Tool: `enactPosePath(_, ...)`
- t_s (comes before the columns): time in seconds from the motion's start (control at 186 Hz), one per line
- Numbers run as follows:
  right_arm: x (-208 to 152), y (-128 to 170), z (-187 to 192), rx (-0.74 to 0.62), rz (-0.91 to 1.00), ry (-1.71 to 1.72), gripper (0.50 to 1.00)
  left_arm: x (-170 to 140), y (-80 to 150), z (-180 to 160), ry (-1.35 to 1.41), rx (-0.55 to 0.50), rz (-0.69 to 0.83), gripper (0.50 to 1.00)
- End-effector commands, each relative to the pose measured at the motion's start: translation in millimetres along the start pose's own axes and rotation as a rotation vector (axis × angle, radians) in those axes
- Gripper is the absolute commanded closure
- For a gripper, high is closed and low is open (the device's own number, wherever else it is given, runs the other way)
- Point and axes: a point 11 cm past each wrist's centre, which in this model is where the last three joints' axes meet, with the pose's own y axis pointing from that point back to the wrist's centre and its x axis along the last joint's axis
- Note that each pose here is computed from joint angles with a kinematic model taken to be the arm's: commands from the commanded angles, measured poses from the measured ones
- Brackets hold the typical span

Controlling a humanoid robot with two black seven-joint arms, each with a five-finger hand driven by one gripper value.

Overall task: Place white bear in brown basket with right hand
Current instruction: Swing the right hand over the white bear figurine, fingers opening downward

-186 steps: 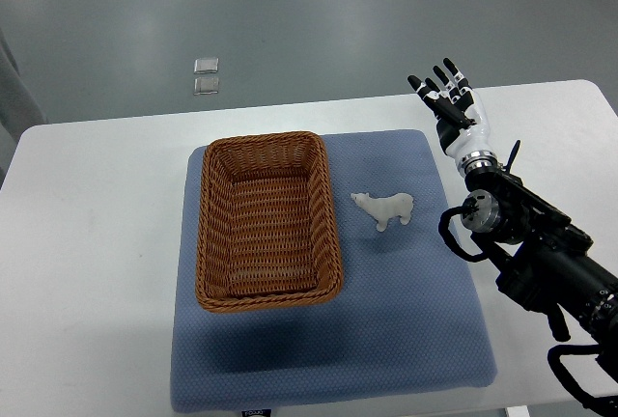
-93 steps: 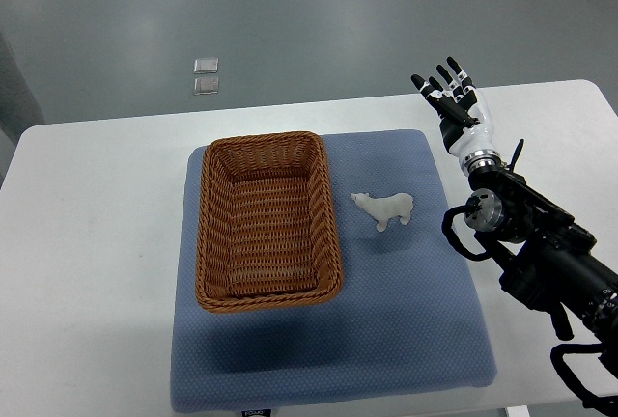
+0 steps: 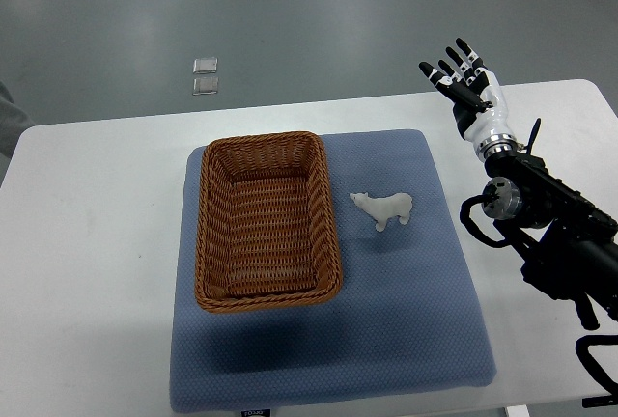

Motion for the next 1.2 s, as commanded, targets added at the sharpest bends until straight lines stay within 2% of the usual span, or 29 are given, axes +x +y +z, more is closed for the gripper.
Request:
enactPosePath(0.0,-10.8,-0.9,-4.5,0.004,-0.085,0.130,0.581,0.1,0.0,-0.1,0.000,0.000,0.001,0.500)
enactPosePath(0.124,-32.4,1.0,-5.2,0.002,-0.246,0.355,0.583,0.0,0.0,-0.1,-0.002,0.000,0.000,0.500)
enactPosePath(0.431,-58.5,12.3,-25.4,0.012,-0.636,0.825,0.583,0.0,0.0,-0.1,-0.002,0.000,0.000,0.500)
enactPosePath(0.721,-62.2,32.2,-50.2,-0.028,-0.980,1.247,0.583,0.0,0.0,-0.1,0.000,0.000,0.000,0.500)
enactPosePath(0.92,-53.7,46.9,-57.2,-0.112,-1.140,1.416,0.583,0.1,0.0,0.0,0.002,0.000,0.001,0.500)
enactPosePath(1.195,-45.7,53.1,-38.0,-0.151,-1.184,1.541,0.583,-0.1,0.0,0.0,0.001,0.000,0.000,0.500)
